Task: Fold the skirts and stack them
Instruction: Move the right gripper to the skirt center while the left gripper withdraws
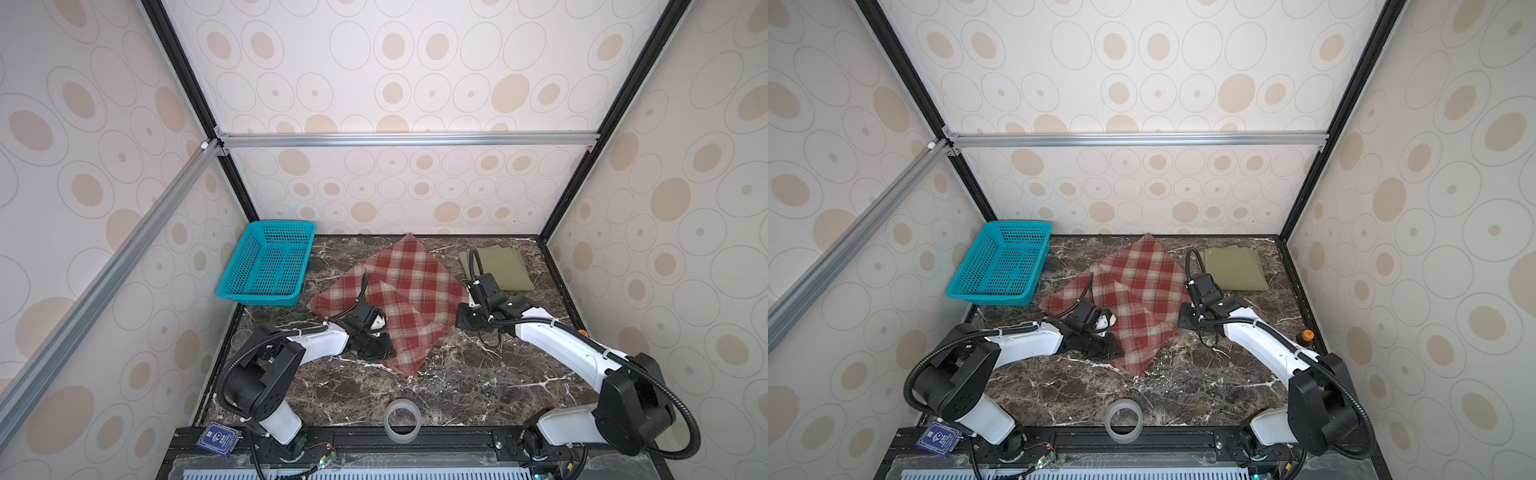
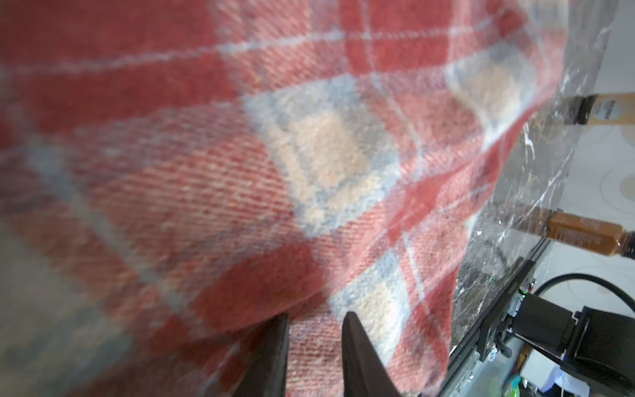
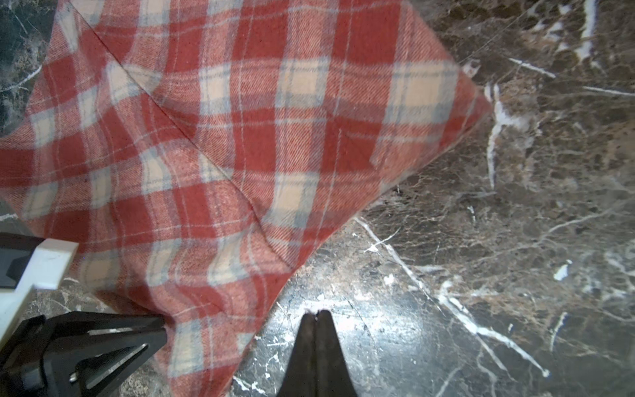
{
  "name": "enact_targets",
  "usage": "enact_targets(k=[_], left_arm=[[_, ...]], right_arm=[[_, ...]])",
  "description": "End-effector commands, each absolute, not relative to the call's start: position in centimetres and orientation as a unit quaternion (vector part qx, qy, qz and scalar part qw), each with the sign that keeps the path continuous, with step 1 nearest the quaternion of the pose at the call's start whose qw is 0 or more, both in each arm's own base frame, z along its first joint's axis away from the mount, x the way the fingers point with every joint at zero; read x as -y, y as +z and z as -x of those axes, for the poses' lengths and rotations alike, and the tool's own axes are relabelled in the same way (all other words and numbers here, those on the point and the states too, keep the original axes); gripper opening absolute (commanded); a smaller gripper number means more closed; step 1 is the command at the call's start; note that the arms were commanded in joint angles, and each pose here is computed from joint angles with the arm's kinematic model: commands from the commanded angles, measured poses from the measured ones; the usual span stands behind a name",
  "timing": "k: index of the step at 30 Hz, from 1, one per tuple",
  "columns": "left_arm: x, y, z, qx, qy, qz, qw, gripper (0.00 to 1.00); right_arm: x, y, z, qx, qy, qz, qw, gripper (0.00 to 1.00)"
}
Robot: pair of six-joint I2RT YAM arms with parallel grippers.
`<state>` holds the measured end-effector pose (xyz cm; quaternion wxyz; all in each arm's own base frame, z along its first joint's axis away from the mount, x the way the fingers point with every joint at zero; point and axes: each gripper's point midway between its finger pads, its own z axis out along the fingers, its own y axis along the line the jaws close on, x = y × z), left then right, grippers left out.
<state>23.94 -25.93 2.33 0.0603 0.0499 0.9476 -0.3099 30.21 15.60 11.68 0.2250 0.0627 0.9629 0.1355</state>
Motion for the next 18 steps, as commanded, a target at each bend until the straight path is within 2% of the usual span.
enact_targets(k=[1,6,10,14,18], left_arm=[[27.0,0.7,-22.9,-0.953,-0.297,-0.048,0.030,0.27],[29.6,1.9,-22.8,-0.944,-0.321,-0.070,0.037,0.27],[29.8,4.2,-23.3,-0.938,-0.336,-0.065,0.059,0.25],[27.5,6.7,-24.6,-0.938,-0.334,-0.042,0.087,0.24],[22.8,8.8,-27.0,-0.938,-0.324,0.004,0.123,0.24]], right_arm=[[-15.0,11.1,-28.5,-0.968,0.124,-0.067,0.207,0.00],[-15.3,10.1,-27.2,-0.972,0.112,-0.056,0.198,0.00],[-17.0,9.2,-26.1,-0.976,0.103,-0.029,0.188,0.00],[-19.1,8.3,-24.9,-0.979,0.110,-0.006,0.172,0.00],[-21.6,7.6,-23.9,-0.980,0.118,0.022,0.157,0.00]])
